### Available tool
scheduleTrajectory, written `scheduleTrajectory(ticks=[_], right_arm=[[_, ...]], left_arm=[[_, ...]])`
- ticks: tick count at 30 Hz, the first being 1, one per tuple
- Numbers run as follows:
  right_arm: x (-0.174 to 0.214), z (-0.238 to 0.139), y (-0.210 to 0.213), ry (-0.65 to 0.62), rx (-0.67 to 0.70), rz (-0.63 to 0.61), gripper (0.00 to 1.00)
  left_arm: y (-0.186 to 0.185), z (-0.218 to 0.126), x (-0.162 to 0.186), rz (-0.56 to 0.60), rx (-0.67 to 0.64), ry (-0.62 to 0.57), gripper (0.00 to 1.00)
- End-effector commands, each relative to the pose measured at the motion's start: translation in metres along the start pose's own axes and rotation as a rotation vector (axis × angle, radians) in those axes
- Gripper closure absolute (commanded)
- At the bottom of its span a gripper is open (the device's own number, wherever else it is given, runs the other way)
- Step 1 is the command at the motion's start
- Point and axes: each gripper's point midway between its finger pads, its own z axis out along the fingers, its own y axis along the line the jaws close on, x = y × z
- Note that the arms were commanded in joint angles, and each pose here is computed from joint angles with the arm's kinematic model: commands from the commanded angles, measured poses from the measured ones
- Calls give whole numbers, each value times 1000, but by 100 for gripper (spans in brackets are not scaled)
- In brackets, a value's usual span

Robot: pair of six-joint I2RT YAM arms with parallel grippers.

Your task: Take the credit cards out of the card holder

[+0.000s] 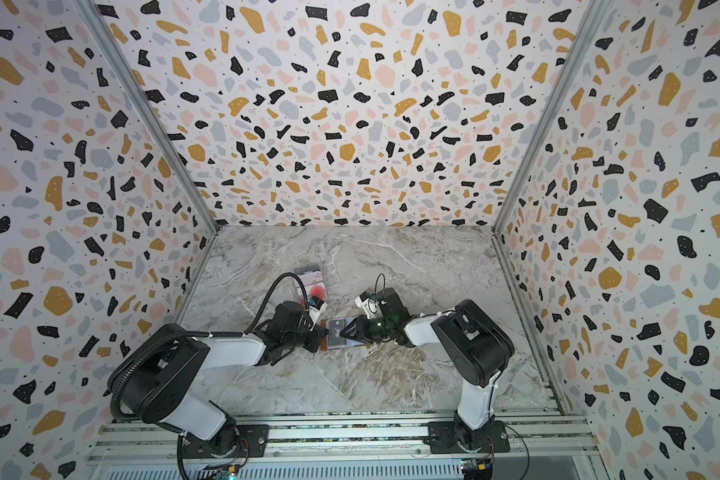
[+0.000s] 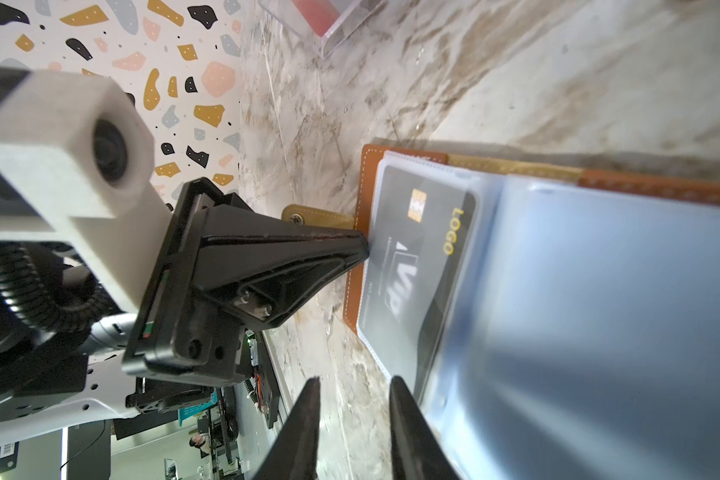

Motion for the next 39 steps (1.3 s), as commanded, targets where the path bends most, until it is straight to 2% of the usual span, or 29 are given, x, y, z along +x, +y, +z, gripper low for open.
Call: scheduleTrajectory(ticks=[1, 16, 39], right_arm=[[3, 2, 0, 8, -12, 7, 71], [9, 8, -20, 23, 53, 12, 72], [6, 10, -5, 13, -7, -12, 73]], left_arm=[[6, 1, 24, -27, -12, 70, 100], [6, 1, 25, -28, -10, 73, 100], [6, 1, 26, -31, -9, 77, 100]])
